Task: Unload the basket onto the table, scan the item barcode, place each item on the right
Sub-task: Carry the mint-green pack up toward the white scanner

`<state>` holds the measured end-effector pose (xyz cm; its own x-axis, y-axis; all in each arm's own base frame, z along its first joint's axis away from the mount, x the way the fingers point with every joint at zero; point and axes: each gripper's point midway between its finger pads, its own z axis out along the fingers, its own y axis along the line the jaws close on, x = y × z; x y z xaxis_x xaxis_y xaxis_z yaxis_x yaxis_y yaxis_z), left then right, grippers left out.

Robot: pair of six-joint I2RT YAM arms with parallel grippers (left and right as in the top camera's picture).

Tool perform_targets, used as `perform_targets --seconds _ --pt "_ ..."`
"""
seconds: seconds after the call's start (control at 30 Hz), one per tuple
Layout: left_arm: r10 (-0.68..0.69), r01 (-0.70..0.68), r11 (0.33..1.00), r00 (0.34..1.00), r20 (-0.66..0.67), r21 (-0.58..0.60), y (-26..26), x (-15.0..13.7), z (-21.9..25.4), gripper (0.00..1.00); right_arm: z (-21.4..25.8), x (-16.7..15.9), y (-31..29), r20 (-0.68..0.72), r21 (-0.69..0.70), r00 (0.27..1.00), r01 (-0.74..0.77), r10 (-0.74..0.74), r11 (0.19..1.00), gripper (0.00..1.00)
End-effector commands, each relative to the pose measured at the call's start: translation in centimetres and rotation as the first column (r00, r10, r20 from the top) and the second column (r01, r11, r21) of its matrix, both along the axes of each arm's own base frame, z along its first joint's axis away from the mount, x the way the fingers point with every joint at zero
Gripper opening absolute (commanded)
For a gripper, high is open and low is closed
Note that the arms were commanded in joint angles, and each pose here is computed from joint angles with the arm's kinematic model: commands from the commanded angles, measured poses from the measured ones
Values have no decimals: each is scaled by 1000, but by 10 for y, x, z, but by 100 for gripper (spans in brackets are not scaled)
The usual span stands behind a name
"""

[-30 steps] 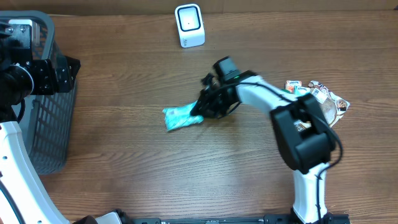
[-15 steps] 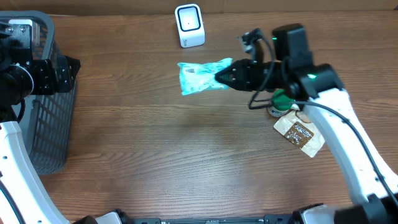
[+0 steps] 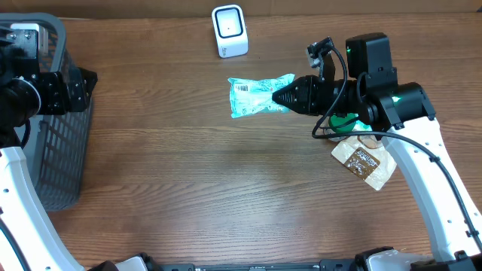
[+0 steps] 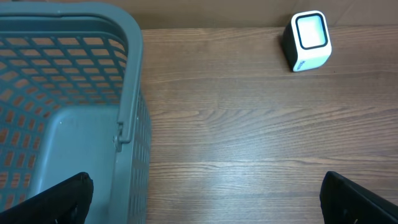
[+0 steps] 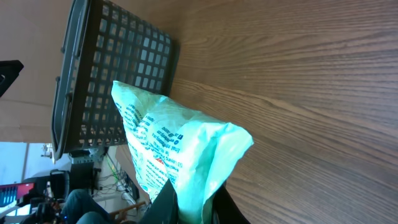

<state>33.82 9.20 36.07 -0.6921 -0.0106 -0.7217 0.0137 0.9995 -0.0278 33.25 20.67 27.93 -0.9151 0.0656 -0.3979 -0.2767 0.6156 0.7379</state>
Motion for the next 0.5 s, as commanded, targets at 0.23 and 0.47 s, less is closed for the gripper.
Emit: perform_targets --seconds 0.23,0.47 --pt "-27 27 1000 1000 1 6 -4 1 -1 100 41 16 -13 180 -138 976 144 -118 980 8" --pt "-27 27 1000 1000 1 6 -4 1 -1 100 95 52 -21 487 -330 850 394 -203 858 11"
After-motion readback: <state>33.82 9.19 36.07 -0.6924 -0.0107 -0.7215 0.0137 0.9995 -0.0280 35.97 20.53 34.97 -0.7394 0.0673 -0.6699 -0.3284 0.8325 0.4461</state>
